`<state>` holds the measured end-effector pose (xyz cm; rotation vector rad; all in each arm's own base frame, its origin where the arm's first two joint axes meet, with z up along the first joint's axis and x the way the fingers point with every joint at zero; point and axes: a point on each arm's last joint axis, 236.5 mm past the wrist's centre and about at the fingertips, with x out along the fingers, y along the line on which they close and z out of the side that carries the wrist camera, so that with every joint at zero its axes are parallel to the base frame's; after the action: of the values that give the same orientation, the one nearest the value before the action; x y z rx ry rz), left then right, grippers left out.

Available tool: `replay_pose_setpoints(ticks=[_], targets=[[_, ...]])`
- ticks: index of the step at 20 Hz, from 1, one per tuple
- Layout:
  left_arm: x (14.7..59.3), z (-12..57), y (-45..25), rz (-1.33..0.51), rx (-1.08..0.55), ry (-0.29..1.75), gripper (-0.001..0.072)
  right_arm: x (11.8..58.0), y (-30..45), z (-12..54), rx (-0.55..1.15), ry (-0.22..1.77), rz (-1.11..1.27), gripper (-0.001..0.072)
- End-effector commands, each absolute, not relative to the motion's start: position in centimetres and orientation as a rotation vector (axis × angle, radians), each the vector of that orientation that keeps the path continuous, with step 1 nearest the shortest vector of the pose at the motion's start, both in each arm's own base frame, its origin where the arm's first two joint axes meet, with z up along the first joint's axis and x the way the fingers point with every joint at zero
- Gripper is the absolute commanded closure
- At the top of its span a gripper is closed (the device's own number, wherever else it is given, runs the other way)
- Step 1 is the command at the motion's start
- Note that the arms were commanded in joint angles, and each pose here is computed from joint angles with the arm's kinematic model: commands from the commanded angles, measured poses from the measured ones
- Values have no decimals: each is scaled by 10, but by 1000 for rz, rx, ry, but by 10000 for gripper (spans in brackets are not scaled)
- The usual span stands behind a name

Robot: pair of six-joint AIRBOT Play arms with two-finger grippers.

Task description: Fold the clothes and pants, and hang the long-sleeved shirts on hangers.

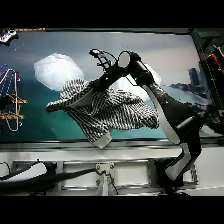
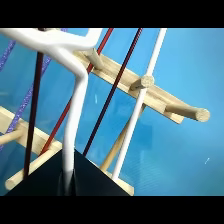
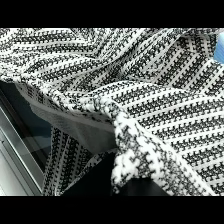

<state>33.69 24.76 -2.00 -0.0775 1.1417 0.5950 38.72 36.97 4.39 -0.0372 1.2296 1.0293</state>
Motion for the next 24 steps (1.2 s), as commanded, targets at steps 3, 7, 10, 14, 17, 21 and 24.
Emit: replay_pose_setpoints(ticks=[3, 7, 10, 14, 17, 21, 24], targets=[[338, 3, 247, 602, -66, 1088, 681, 387, 370, 45, -37, 1227, 1030, 679], [338, 23, 243, 599, -53, 1043, 682, 388, 370, 45, -35, 1223, 1028, 680], [343, 46, 232, 543, 38, 1011, 682, 389, 371, 45, -34, 1220, 1027, 680], [339, 76, 215, 520, 76, 965, 682, 389, 370, 45, -35, 1222, 1028, 680], [330, 102, 208, 528, 61, 906, 681, 385, 369, 44, -40, 1237, 1033, 680], [337, 140, 171, 440, -43, 757, 682, 384, 369, 44, -42, 1241, 1035, 681], [350, 164, 113, 224, -11, 679, 683, 384, 368, 44, -43, 1242, 1035, 681]])
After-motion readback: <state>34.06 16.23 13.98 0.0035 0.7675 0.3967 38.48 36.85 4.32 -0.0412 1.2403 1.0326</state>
